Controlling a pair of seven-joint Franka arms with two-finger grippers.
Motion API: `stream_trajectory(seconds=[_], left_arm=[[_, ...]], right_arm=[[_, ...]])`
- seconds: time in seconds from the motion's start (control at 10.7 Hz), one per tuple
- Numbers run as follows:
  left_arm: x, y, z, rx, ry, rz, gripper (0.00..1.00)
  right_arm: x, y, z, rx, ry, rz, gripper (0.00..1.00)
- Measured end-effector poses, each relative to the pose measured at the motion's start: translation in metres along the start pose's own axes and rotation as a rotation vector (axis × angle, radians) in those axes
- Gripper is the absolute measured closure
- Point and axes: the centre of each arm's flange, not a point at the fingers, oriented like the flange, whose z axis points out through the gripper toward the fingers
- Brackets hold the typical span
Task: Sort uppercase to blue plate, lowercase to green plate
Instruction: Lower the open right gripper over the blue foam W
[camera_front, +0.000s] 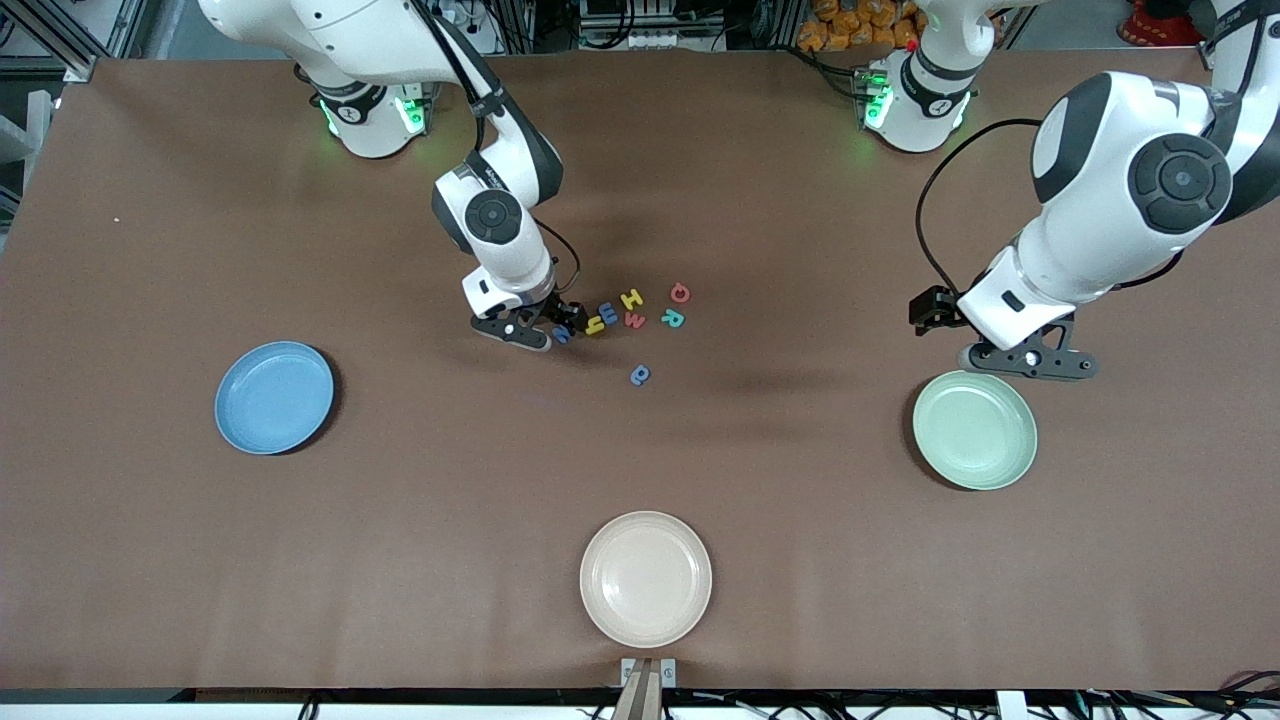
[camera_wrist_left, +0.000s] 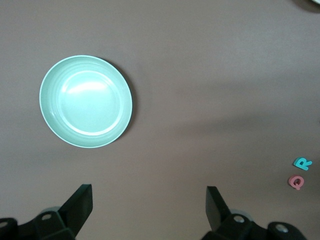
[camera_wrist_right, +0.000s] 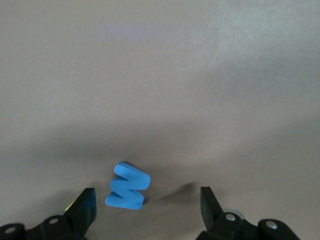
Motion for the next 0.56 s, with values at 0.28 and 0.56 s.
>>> stream_trajectory(seconds=[0.28, 0.56], left_arm=[[0.009, 0.001, 0.015, -0.013, 0.007, 0.002, 0.00], [0.013, 0.008, 0.022, -0.019, 0.011, 0.014, 0.00]], right_arm=[[-0.016, -0.007, 0.013, -0.007, -0.004, -0.017, 0.08], [-0.016, -0.006, 0.015, -0.011, -0.005, -0.018, 0.17]])
